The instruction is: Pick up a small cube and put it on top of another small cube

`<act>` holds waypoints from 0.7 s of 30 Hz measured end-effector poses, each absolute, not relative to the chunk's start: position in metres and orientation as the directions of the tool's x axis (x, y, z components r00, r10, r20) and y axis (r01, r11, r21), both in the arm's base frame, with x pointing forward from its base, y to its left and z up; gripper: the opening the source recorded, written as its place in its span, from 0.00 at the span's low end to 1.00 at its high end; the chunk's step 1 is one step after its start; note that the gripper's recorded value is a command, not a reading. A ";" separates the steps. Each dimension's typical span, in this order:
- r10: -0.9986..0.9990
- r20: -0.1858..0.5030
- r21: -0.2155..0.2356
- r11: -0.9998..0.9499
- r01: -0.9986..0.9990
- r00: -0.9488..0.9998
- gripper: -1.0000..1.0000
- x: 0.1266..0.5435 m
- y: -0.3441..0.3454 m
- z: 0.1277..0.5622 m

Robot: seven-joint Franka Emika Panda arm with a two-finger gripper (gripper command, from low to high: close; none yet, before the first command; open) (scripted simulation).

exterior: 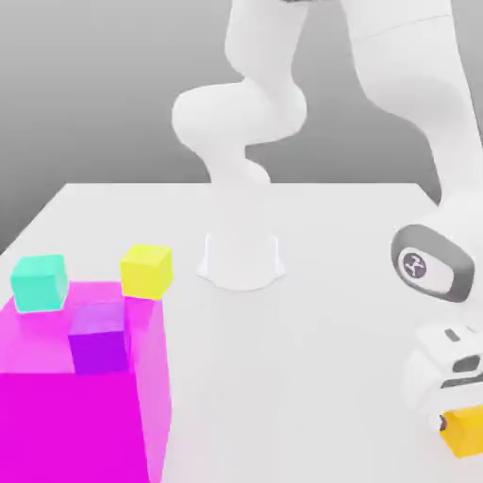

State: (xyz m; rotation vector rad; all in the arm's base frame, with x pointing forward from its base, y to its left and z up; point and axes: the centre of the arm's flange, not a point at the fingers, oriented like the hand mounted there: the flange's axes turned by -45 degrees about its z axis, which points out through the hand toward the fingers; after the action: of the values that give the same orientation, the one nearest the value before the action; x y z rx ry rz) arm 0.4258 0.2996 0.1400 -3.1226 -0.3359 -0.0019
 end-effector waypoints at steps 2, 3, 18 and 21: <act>0.213 0.002 -0.001 -0.977 0.213 0.977 0.00 0.426 0.300 0.140; 0.213 0.002 -0.001 -0.977 0.213 0.977 0.00 0.425 0.300 0.135; 0.180 -0.004 -0.027 -0.983 0.180 0.984 0.00 0.484 0.125 0.319; 0.183 -0.002 -0.029 -0.983 0.182 0.983 0.00 0.481 0.070 0.356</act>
State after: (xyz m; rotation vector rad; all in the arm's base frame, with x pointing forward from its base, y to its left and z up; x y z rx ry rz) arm 0.4808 0.0701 0.3561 -3.0995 -0.2854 0.0065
